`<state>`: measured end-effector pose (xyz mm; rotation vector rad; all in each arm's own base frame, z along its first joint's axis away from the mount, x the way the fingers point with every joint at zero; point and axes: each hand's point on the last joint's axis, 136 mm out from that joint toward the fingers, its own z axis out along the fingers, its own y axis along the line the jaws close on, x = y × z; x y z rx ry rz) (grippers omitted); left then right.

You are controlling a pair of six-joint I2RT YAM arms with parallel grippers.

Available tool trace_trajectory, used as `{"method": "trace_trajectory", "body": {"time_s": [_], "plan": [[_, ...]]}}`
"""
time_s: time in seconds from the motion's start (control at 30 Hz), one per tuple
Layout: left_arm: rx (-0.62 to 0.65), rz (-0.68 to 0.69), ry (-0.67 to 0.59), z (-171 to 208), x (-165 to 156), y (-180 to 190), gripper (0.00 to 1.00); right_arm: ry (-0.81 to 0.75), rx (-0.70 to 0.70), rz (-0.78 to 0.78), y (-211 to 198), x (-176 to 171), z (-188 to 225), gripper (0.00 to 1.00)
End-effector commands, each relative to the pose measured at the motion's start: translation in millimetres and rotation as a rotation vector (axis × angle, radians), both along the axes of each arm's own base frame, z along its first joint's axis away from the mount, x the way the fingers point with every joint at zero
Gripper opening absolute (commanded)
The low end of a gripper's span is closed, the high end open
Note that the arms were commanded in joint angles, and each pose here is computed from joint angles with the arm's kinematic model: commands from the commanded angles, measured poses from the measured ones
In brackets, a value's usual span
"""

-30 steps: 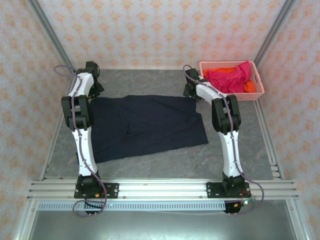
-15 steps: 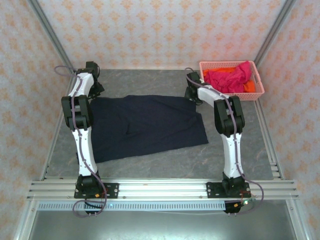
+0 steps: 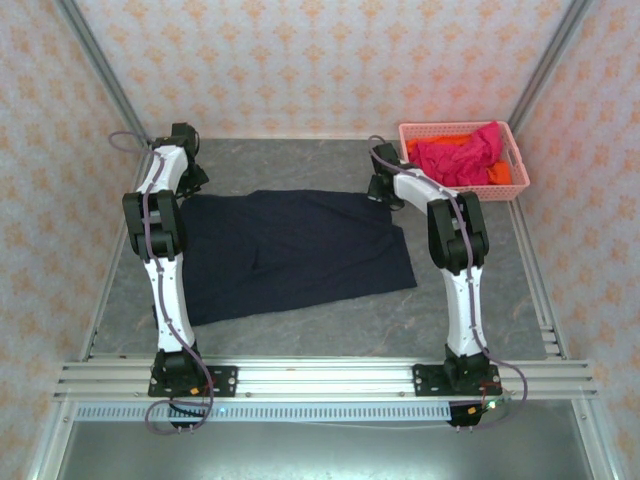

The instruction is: Fold and stack the t-shirts

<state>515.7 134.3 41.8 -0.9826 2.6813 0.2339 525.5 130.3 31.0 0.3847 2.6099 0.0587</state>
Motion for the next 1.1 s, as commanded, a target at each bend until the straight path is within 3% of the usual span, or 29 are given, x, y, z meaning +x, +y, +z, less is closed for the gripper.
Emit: {"method": "trace_trajectory", "body": {"time_s": [0.0, 0.37, 0.67, 1.07], "plan": [[-0.016, -0.016, 0.012, -1.2, -2.5, -5.8, 0.00, -0.005, 0.009, 0.033, 7.2, 2.0, 9.9, 0.00], [-0.015, -0.011, -0.121, 57.3, 9.3, -9.9, 0.00, -0.183, -0.008, 0.080, 16.3, 28.1, 90.2, 0.00], [0.039, 0.005, -0.245, 130.6, -16.3, -8.1, 0.00, -0.259, -0.076, 0.067, -2.5, 23.4, 121.4, 0.00], [0.013, 0.036, -0.251, 134.2, -69.0, -20.1, 0.00, -0.303, -0.027, 0.064, -11.1, -16.9, 129.9, 0.00]]}}
